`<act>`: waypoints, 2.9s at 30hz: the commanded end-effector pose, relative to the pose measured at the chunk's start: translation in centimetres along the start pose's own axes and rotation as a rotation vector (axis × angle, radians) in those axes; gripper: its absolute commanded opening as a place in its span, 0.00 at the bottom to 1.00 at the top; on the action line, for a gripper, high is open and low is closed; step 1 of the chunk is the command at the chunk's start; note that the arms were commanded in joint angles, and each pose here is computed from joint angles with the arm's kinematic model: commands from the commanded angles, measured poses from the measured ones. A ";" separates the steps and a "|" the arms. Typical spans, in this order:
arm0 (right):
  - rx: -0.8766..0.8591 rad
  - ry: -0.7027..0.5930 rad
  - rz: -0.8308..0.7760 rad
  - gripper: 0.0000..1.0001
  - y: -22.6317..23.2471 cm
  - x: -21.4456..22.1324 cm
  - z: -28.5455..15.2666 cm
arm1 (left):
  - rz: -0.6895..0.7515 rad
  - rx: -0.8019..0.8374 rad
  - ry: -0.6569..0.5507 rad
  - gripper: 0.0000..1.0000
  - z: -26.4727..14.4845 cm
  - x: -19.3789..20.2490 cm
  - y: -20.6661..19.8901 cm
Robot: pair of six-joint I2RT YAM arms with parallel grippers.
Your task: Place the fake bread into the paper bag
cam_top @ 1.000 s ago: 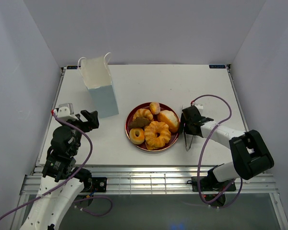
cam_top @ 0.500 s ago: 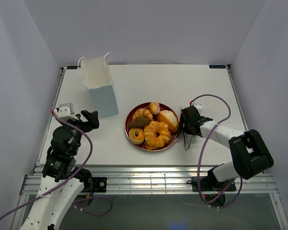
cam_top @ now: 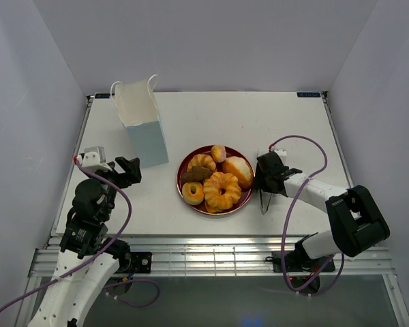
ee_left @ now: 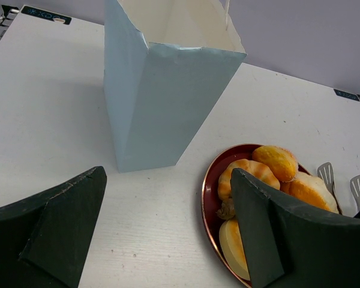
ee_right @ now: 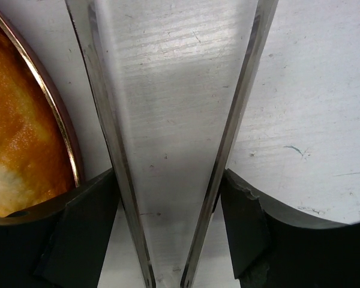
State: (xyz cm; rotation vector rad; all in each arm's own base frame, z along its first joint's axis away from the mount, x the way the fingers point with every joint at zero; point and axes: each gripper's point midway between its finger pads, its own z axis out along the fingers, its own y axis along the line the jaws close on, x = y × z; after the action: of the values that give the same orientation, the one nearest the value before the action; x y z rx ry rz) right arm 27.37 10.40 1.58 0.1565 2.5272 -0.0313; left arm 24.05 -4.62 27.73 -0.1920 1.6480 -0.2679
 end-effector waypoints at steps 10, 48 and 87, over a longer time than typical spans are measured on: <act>0.045 0.120 -0.038 0.65 -2.2 3.9 -1.9 | 0.011 0.027 0.006 0.94 0.2 0.3 -0.5; -0.255 -0.106 -0.197 0.62 1.9 -8.5 -16.3 | 0.010 -0.002 -0.008 0.93 0.0 0.1 0.1; -0.322 -0.100 -0.376 0.60 14.9 -8.6 -15.4 | 0.008 -0.003 -0.010 0.93 0.0 0.0 0.1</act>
State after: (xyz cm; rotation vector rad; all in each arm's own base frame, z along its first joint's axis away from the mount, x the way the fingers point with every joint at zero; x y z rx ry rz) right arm 26.10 24.35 17.70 -0.4841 2.4488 0.2028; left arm 23.99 -4.53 27.81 -0.1937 1.6435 -0.2623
